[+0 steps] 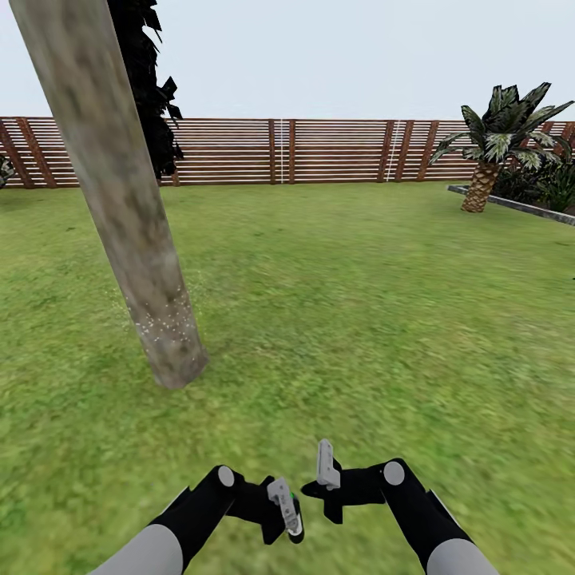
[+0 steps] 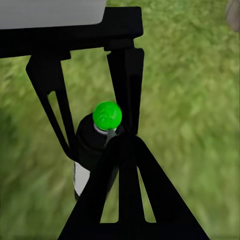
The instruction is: In the garden, pick up the pesticide atomizer on the floor and spray pesticide onto both trees until each tree trunk is fully covered.
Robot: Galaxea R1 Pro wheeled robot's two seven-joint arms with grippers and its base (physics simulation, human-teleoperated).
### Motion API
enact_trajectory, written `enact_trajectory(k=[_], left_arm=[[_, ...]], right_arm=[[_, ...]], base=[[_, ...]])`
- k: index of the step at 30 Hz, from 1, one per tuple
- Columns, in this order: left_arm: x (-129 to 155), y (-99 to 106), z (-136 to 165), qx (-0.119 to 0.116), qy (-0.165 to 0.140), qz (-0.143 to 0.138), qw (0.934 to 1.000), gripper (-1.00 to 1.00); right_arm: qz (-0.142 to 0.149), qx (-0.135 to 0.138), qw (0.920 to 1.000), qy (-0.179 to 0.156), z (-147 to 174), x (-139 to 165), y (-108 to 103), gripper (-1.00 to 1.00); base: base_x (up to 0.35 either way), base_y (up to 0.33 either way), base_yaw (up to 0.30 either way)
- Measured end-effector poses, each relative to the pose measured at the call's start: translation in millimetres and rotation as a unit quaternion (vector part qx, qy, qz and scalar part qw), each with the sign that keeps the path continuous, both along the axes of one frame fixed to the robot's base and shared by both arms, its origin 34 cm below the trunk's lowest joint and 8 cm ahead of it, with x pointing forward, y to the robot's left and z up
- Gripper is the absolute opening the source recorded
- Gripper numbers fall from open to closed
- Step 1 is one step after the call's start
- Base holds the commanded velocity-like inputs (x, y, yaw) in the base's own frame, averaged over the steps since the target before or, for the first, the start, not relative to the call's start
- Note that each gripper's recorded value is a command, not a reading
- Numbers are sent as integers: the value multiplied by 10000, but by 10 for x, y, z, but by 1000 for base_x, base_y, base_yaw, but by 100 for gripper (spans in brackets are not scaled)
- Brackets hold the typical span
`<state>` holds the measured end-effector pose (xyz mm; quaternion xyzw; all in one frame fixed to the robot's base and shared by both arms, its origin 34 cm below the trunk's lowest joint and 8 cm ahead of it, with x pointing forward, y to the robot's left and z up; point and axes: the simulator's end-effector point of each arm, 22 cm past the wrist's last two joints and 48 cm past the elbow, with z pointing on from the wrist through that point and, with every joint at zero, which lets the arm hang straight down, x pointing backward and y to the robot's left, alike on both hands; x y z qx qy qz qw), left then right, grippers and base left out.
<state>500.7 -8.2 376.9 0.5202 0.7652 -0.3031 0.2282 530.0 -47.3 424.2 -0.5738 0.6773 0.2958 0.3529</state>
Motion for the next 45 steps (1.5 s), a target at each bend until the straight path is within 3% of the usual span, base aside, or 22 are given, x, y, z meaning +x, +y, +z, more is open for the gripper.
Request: enact_trajectory(k=[20, 30, 34, 40, 43, 45], left_arm=[[3, -147, 78, -198, 36, 69, 9998, -100], [8, -127, 71, -187, 35, 79, 9998, -100], [-1, -9, 5, -84, 53, 91, 9999, -100], [21, 847, -295, 525, 105, 282, 9982, -100], [22, 1463, -435, 934, 141, 426, 9946, -100], [-33, 2040, -545, 1309, 235, 582, 9894, -100]], right_arm=[[6, -4, 10000, -3, -1, -1, 0, -100], [6, -4, 10000, 4, -5, -5, 0, -100], [6, -4, 10000, -1, -3, -2, 0, -100], [9, -8, 10000, 4, -7, -6, -1, -100], [6, -10, 10000, 14, -13, -10, -4, -100], [-8, -13, 10000, 22, -19, -9, -16, -100]], base=[[0, 0, 0], [0, 0, 0], [0, 0, 0], [0, 0, 0], [0, 0, 0], [0, 0, 0]])
